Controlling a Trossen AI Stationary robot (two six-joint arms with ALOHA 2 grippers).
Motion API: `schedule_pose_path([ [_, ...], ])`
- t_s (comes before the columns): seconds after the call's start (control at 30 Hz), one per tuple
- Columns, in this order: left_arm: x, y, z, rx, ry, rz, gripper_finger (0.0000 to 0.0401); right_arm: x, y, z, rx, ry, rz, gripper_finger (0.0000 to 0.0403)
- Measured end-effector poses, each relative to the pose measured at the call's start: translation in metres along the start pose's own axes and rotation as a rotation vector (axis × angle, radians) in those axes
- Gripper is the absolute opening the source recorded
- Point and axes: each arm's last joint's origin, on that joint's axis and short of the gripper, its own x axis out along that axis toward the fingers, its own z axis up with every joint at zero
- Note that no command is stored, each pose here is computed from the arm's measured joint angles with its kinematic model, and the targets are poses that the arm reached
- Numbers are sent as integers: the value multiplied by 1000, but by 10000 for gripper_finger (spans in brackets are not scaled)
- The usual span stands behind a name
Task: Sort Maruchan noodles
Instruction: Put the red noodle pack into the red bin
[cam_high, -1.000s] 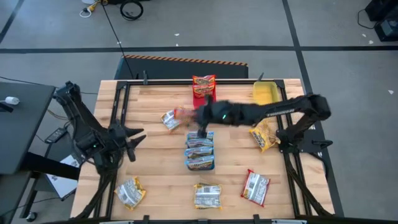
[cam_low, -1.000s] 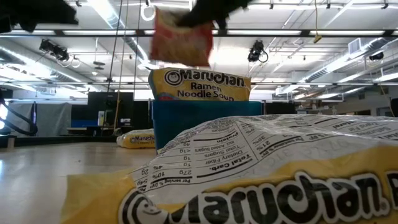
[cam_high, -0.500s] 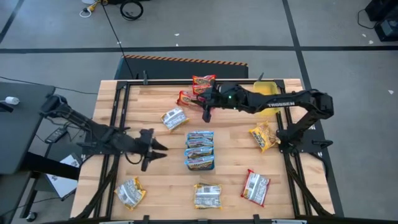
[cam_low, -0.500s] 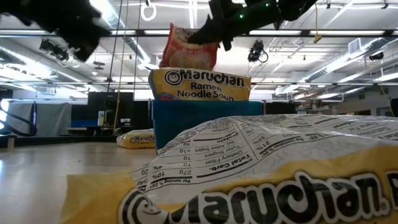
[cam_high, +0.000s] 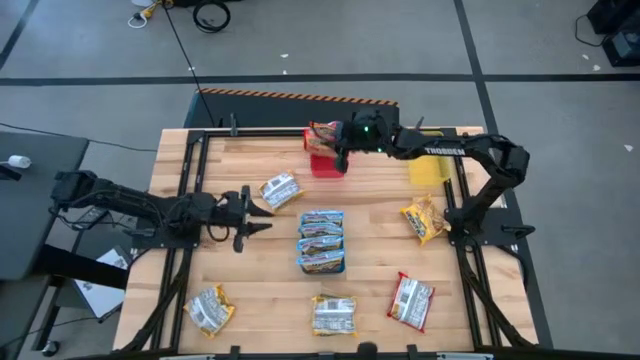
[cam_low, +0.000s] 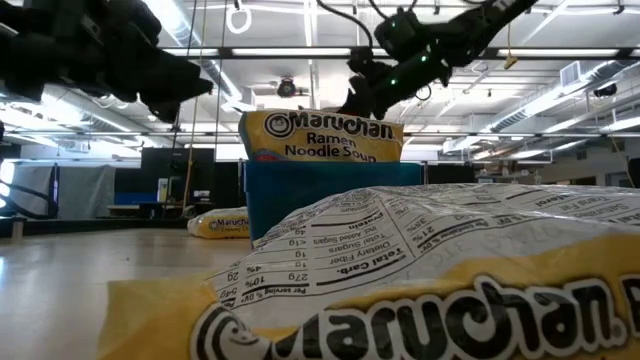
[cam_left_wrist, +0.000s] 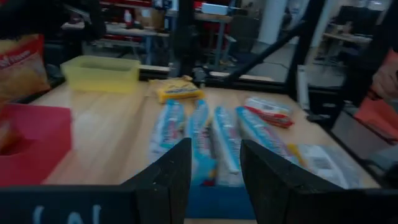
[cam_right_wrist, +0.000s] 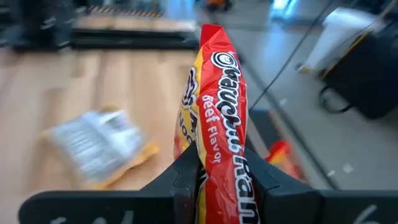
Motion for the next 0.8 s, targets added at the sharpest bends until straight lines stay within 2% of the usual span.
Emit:
schedule_pose_path([
  [0.07,-1,4,-2,1,2,25,141,4,-12,-8,-11,12,1,74],
  [0.17,-1,8,-5,3,28,44,141,16,-22,-26,-31,45,90,74],
  [0.23,-1,7,-5,3,32,27,141,21,-25,-35,-50,54,141,74],
  [0.4,-1,5,-6,30,45,-39,141,32,-28,-46,-139,57,139,74],
  [0.53,-1,6,-6,67,44,-33,141,31,-31,-46,-183,58,130,74],
  [0.7,-1,9,-6,71,42,-10,141,10,-34,-29,-222,40,97,74],
  [0.8,-1,13,-5,69,40,11,141,1,-36,-27,-235,83,72,74],
])
